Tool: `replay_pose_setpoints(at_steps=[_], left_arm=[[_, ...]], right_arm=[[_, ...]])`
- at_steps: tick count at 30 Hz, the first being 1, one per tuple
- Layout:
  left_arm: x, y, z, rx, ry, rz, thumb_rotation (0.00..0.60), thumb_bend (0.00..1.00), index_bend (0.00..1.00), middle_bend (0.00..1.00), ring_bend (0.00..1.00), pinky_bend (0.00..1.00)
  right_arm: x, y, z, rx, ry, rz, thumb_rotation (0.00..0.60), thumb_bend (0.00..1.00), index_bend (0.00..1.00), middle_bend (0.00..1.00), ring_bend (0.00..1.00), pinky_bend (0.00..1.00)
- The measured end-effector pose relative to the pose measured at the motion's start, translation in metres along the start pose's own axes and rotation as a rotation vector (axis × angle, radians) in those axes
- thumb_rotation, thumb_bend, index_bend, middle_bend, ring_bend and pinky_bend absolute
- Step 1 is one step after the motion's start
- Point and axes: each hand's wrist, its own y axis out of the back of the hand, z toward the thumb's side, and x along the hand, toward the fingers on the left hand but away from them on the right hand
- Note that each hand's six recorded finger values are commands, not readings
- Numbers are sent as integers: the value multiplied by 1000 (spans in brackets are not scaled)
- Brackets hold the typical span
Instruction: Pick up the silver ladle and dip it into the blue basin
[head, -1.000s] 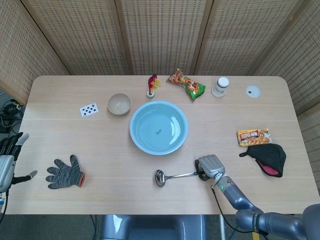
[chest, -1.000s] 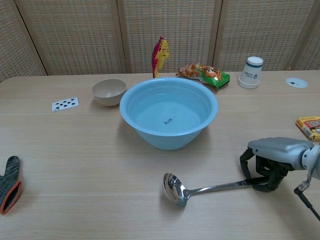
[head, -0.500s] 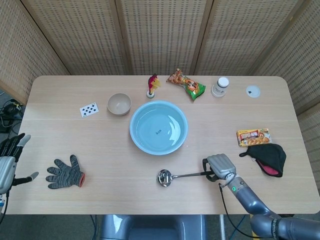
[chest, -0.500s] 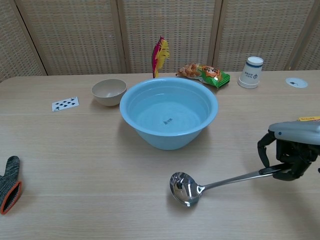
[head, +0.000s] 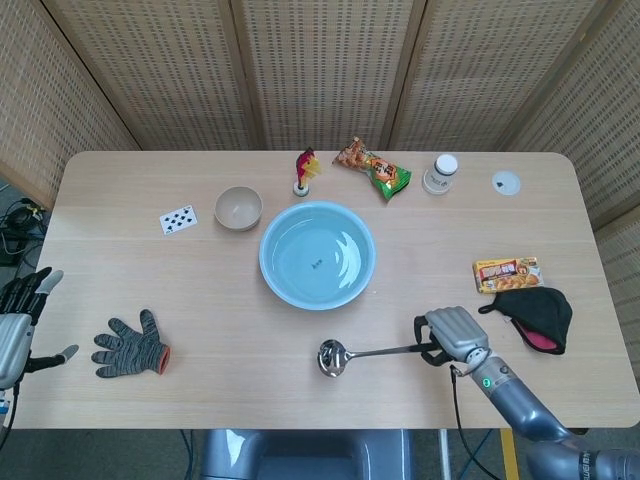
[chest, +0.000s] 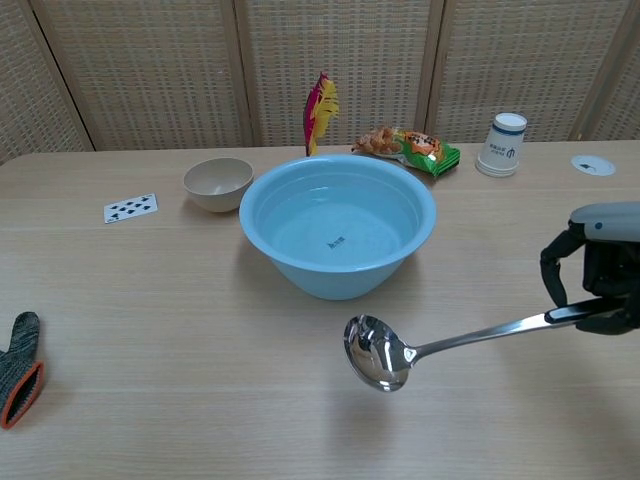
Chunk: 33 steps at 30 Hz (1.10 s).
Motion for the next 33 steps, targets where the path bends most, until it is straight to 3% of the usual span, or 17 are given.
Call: replay_pose_setpoints(at_steps=[11,22,26,33], left_arm=[[3,1,-2,-11,11,0,600,0,0,0,0,0],[10,1,-11,-16,41,-8,600,0,0,0,0,0],[13,0,-14,-16,56,-15,600,0,0,0,0,0],[18,-2,-19,-19,78,-23,600,0,0,0,0,0]], right_arm=[[-5,48,27,6,15,-30,600,854,827,1000,1000,1000],[-41,114,71,57,-27,-58,600,854,834,1000,1000,1000],[-63,130,84,63,-76,-72,600,854,834,1000,1000,1000],[-115,145,84,96,-243,-108,600,854,835,1000,1000,1000]])
